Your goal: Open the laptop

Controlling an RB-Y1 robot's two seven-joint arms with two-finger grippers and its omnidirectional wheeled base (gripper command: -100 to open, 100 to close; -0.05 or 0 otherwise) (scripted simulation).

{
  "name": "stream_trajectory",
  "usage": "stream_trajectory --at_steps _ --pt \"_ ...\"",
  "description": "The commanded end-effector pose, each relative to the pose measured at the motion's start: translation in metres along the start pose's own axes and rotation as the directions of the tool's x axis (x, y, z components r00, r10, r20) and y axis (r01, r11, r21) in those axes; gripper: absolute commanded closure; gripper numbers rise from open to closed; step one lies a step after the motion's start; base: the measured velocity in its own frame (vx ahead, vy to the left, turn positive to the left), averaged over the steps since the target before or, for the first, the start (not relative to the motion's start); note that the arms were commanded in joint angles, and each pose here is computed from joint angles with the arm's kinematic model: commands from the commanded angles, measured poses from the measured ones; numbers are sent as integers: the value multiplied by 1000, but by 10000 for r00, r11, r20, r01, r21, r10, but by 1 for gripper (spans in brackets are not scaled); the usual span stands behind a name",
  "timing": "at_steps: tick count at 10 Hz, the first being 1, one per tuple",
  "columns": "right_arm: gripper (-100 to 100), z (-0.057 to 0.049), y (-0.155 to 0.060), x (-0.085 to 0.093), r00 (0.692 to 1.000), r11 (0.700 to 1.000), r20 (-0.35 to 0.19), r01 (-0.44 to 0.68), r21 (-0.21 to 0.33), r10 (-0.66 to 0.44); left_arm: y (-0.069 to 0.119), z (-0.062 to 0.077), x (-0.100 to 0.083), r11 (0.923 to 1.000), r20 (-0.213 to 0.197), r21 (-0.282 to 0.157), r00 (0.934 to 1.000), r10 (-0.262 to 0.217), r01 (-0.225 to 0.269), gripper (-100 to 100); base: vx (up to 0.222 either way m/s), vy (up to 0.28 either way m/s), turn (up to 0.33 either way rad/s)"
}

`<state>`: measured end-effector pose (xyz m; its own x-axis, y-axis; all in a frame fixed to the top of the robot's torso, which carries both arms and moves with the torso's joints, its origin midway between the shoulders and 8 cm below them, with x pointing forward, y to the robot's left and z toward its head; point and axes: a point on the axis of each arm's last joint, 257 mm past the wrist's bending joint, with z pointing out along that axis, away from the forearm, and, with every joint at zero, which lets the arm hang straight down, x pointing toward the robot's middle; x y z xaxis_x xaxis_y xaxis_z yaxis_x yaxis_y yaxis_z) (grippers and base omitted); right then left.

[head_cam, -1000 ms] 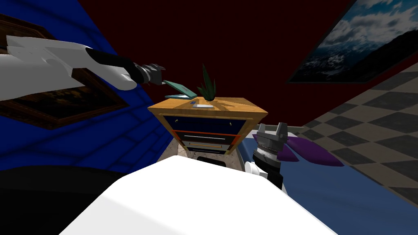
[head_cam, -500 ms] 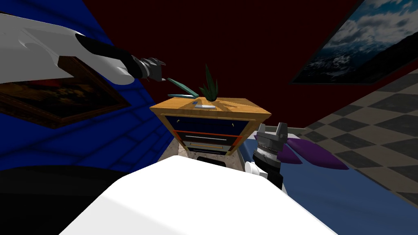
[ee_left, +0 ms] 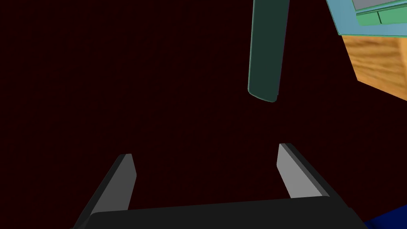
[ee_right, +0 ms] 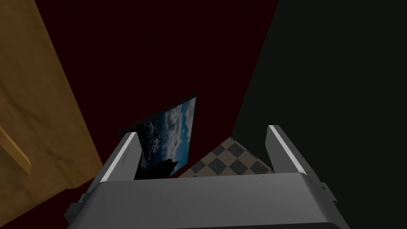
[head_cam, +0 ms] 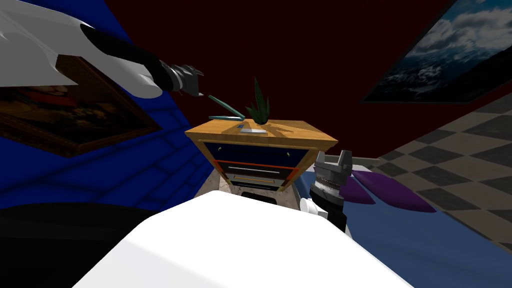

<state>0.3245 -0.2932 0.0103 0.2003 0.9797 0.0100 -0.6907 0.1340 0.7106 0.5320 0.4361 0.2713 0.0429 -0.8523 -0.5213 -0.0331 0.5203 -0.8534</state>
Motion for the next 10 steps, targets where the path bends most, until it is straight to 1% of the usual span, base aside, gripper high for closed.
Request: stream_trajectory --at_steps 1,3,4,5,10 --pt "0 0 0 0 10000 10000 0 0 0 0 -20 -4 9 10000 -88 43 10000 -19 19 -100 31 41 33" --pt "0 0 0 0 10000 10000 0 1 0 -1 -35 -8 16 10000 -153 62 9999 -6 7 -100 26 49 38" --pt "0 0 0 0 10000 10000 0 1 0 -1 -31 -6 12 10000 -138 70 9999 -18 19 -100 13 19 4" --pt "0 0 0 0 10000 10000 0 0 0 0 -32 -7 12 10000 -137 64 9999 -16 16 0 0 0 0" --pt "0 0 0 0 10000 10000 0 -1 -1 1 -32 -7 12 10000 -137 62 9999 -17 18 0 0 0 0"
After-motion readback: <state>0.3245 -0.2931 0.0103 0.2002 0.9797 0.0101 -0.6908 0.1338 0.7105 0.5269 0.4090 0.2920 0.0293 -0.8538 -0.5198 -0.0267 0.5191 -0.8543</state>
